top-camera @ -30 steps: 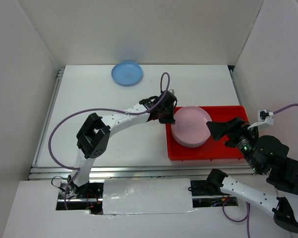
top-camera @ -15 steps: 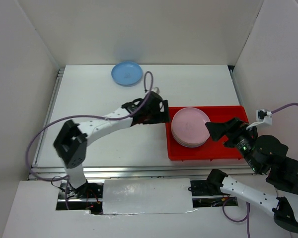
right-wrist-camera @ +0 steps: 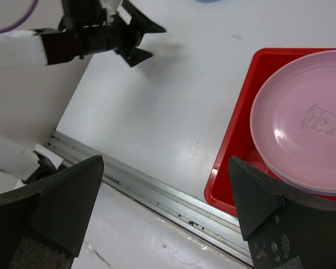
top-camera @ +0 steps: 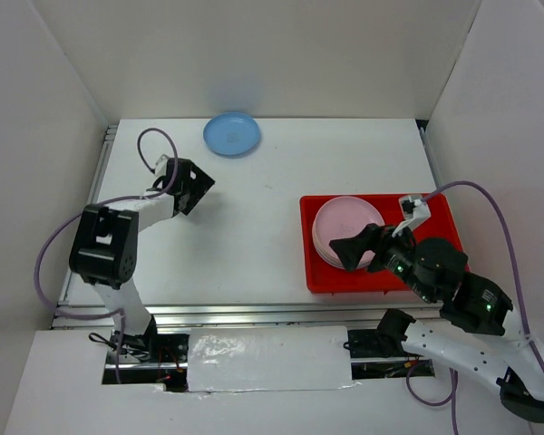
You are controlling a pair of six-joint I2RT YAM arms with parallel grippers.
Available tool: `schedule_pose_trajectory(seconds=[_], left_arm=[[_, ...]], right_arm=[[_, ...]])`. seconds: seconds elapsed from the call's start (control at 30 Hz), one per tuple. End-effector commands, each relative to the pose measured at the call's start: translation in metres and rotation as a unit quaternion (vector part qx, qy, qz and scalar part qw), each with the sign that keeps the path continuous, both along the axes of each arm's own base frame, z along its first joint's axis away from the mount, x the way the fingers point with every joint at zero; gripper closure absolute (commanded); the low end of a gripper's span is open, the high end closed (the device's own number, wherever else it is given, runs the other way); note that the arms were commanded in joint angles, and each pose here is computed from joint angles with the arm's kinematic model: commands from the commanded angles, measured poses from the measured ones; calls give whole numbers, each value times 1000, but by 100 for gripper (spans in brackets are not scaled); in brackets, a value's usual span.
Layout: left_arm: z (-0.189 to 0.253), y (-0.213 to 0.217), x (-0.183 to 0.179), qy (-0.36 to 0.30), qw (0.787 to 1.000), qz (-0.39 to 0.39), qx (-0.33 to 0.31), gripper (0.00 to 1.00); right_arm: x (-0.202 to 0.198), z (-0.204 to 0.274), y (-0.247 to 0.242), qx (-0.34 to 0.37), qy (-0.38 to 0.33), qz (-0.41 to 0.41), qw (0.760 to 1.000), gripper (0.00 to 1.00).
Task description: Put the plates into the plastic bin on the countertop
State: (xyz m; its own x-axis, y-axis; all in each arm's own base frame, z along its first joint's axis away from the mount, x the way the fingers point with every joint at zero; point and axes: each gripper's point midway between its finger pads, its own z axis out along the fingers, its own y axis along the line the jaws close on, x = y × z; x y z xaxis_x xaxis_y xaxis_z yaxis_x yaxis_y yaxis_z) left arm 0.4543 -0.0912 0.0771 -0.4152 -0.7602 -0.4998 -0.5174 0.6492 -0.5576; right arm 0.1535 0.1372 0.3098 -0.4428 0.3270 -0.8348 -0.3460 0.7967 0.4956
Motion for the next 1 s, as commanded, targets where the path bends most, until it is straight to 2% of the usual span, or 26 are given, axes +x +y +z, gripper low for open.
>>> schedule_pose_trajectory(seconds=[0.0, 0.03, 0.1, 0.2, 0.27, 0.3, 0.33, 0.37, 0.4, 0.43, 0.5, 0.57, 0.6, 0.7, 0.73, 0.8, 0.87, 0.93, 0.97], left_arm=[[12, 8, 45, -102, 990, 13, -97, 1], [0, 11, 52, -106, 988, 15, -108, 1], [6, 22, 71, -129, 983, 29, -126, 1], [-25, 33, 89, -89, 989, 49, -112, 1], [-52, 39, 104, -22, 994, 75, -79, 1], [-24, 40, 135, -38, 993, 81, -71, 1], [-77, 44, 120, 58, 993, 89, -47, 1], [-87, 41, 125, 84, 992, 85, -38, 1], [-87, 35, 154, 81, 993, 75, -34, 2], [-96, 33, 148, 119, 990, 71, -28, 3], [-93, 24, 166, 109, 991, 64, -35, 5], [-105, 22, 166, 112, 990, 71, -40, 11], [-113, 23, 160, 119, 989, 77, -40, 15], [-112, 22, 161, 114, 990, 77, -24, 51], [-116, 22, 160, 117, 990, 75, -20, 68], [-117, 17, 164, 111, 992, 65, -19, 70], [-119, 13, 167, 104, 993, 55, -21, 77], [-114, 10, 169, 98, 994, 53, -20, 97], [-113, 7, 164, 102, 993, 52, -16, 100]], right_arm=[[1, 6, 30, 8, -27, 63, 998, 0], [0, 1, 32, 3, -22, 68, 997, 0], [0, -10, 36, -6, -18, 79, 997, 0], [2, -18, 39, -11, -18, 84, 996, 0], [4, -21, 38, -19, -19, 84, 996, 0], [5, -21, 38, -22, -20, 84, 996, 0], [7, -22, 36, -29, -23, 81, 996, 0], [8, -24, 35, -36, -19, 79, 996, 0], [9, -20, 33, -37, -24, 76, 996, 0], [9, -20, 33, -42, -27, 78, 996, 0], [11, -15, 30, -41, -29, 72, 996, 0], [10, -10, 28, -39, -34, 74, 996, 0], [9, -8, 28, -39, -36, 75, 996, 0], [7, -3, 24, -36, -40, 73, 996, 0], [7, -3, 24, -36, -41, 73, 996, 0], [4, 2, 21, -29, -46, 71, 996, 0], [2, 4, 19, -24, -52, 71, 996, 0], [2, 3, 18, -24, -51, 70, 996, 0], [3, 1, 17, -28, -49, 66, 996, 0]])
